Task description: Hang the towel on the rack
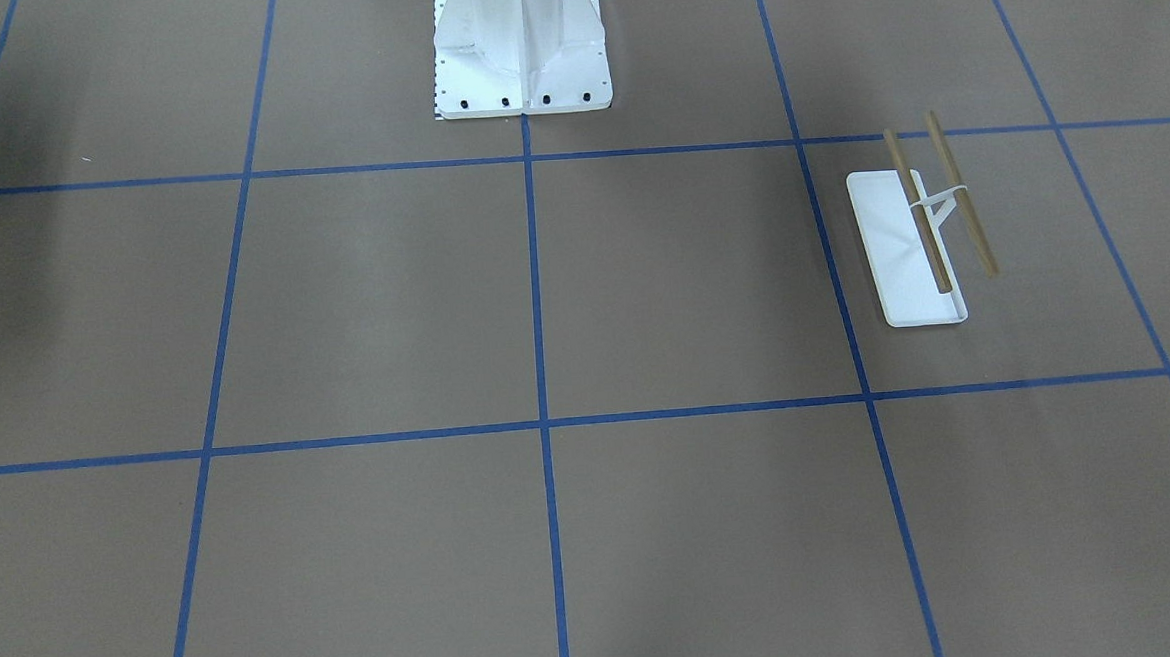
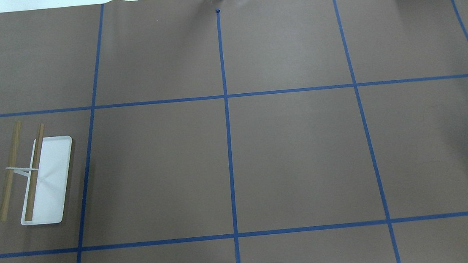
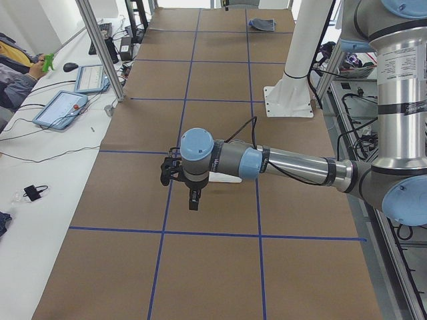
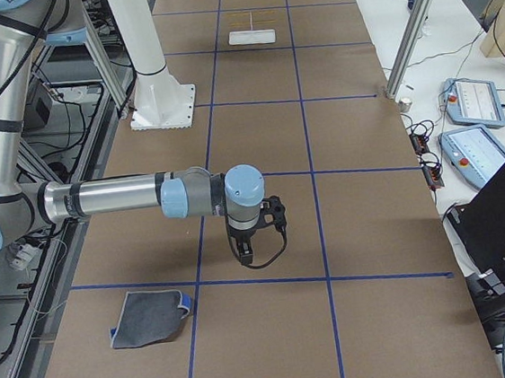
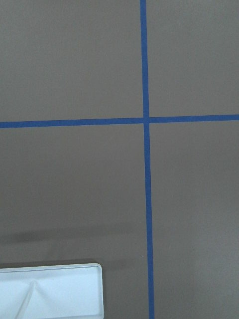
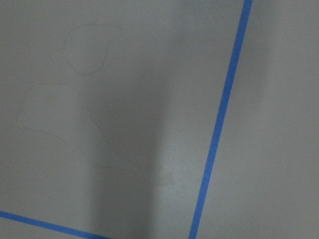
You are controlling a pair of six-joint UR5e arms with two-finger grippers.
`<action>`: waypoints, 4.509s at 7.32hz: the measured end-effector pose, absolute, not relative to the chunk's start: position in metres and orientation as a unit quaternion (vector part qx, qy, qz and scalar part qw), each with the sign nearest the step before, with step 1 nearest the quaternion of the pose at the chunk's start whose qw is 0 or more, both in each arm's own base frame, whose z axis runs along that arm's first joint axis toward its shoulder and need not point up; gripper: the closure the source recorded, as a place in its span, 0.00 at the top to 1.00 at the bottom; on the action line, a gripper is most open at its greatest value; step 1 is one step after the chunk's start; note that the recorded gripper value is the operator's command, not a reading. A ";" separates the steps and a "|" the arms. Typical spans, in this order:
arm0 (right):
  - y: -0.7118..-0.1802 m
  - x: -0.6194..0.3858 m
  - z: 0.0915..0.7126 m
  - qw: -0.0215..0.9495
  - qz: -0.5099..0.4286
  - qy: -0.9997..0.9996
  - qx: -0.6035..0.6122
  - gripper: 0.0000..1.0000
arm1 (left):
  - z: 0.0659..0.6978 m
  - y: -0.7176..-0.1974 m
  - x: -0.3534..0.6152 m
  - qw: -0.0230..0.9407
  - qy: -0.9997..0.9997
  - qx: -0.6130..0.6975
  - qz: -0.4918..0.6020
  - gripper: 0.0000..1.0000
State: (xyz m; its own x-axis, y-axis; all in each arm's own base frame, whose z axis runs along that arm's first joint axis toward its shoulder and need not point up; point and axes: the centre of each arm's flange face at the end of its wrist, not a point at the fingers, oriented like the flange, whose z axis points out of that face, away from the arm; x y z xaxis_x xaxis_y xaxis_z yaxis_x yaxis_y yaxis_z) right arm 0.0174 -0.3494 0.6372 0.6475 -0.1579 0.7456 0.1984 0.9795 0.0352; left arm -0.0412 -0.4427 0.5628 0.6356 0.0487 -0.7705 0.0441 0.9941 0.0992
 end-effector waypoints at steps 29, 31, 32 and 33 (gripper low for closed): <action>-0.243 0.025 0.808 0.856 0.080 -0.455 -0.234 0.98 | 0.540 -0.451 -0.042 0.898 0.426 0.108 0.021 0.98; -0.244 0.026 0.808 0.861 0.076 -0.446 -0.232 0.93 | 0.540 -0.451 -0.042 0.898 0.426 0.107 0.021 0.98; -0.241 0.026 0.811 0.862 0.076 -0.442 -0.235 0.90 | 0.540 -0.450 -0.042 0.898 0.427 0.107 0.021 0.98; -0.239 0.027 0.815 0.862 0.077 -0.442 -0.238 0.79 | 0.540 -0.450 -0.042 0.898 0.427 0.108 0.021 0.98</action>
